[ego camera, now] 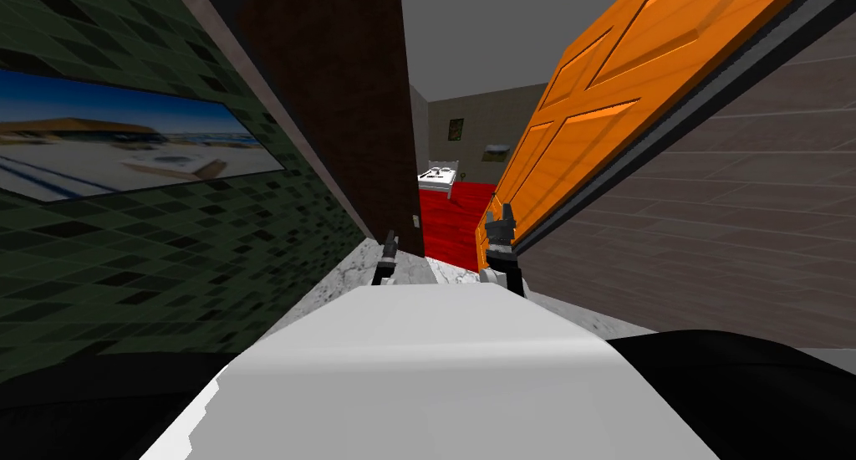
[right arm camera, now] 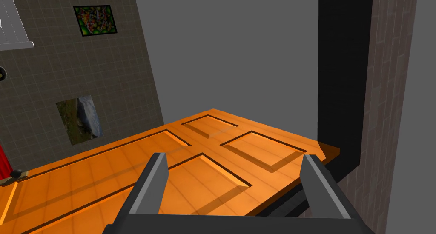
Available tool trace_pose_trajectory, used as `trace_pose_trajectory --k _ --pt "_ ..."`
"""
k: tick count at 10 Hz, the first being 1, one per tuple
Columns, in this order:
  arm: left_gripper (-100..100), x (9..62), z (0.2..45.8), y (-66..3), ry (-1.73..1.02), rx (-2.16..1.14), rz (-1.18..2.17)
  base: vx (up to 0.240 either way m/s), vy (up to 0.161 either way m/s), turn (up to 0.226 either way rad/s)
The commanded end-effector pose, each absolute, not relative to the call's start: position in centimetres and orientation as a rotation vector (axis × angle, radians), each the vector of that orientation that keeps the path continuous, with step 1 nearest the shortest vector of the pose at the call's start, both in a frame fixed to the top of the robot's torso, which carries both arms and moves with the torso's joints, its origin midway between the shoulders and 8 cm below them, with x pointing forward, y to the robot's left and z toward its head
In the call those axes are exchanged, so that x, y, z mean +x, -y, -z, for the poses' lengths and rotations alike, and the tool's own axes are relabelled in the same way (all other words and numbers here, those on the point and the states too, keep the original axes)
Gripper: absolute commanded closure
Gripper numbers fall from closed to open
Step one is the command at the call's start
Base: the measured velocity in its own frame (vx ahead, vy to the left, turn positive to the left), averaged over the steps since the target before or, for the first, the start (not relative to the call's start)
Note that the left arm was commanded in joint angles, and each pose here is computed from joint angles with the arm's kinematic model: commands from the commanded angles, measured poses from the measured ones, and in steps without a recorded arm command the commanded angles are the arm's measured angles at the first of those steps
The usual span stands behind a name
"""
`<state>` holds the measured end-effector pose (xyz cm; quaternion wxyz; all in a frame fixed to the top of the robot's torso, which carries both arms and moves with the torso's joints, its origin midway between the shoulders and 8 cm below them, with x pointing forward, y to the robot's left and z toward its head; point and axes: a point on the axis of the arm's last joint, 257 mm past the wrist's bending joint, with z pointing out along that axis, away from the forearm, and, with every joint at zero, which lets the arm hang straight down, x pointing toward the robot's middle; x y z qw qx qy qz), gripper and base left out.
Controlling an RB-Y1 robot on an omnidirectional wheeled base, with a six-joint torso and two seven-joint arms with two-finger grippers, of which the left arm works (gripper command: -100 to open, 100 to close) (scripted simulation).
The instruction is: Push the door open
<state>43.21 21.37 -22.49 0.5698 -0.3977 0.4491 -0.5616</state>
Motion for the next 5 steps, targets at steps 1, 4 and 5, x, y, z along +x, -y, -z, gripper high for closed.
trace_pose_trajectory --k 1,4,5 --pt "-100 43.2 24.0 -20.5 -1.076 -0.947 1.327 0.087 0.055 -0.085" --pt "-100 43.2 26.4 -19.8 -1.115 -0.973 1.328 0.059 0.039 -0.062" --pt "-100 43.2 27.4 -19.4 -1.132 -0.983 1.331 0.091 0.059 -0.092"
